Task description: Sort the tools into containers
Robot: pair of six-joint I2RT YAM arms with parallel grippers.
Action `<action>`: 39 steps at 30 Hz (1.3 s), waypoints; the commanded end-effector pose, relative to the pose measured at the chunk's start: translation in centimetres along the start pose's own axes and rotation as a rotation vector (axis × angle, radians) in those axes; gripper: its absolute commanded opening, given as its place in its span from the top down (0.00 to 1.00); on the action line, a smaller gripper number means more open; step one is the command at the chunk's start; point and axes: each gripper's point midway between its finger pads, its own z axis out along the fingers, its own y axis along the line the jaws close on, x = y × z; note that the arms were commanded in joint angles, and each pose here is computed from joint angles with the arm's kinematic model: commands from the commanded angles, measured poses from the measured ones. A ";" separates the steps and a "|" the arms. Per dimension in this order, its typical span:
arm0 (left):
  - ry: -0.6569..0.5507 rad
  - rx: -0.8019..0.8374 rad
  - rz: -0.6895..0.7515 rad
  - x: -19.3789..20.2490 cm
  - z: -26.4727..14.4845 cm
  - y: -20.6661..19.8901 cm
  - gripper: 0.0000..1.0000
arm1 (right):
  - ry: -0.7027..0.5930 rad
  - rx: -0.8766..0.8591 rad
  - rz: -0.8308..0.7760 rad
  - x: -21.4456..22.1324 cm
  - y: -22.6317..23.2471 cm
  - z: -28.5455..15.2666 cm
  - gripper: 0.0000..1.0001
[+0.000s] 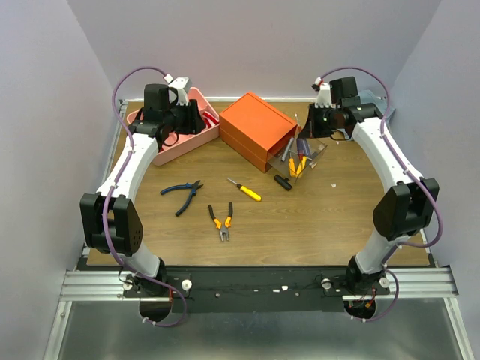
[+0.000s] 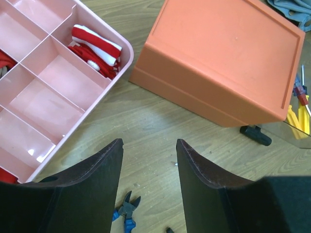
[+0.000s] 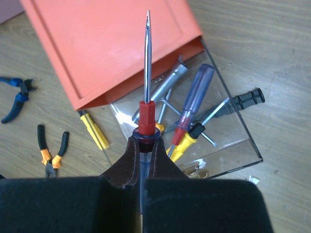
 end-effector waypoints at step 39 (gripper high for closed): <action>-0.198 -0.036 0.003 -2.8 -8.9 -1.3 0.34 | 0.115 -0.348 -0.926 9.1 15.8 8.3 0.39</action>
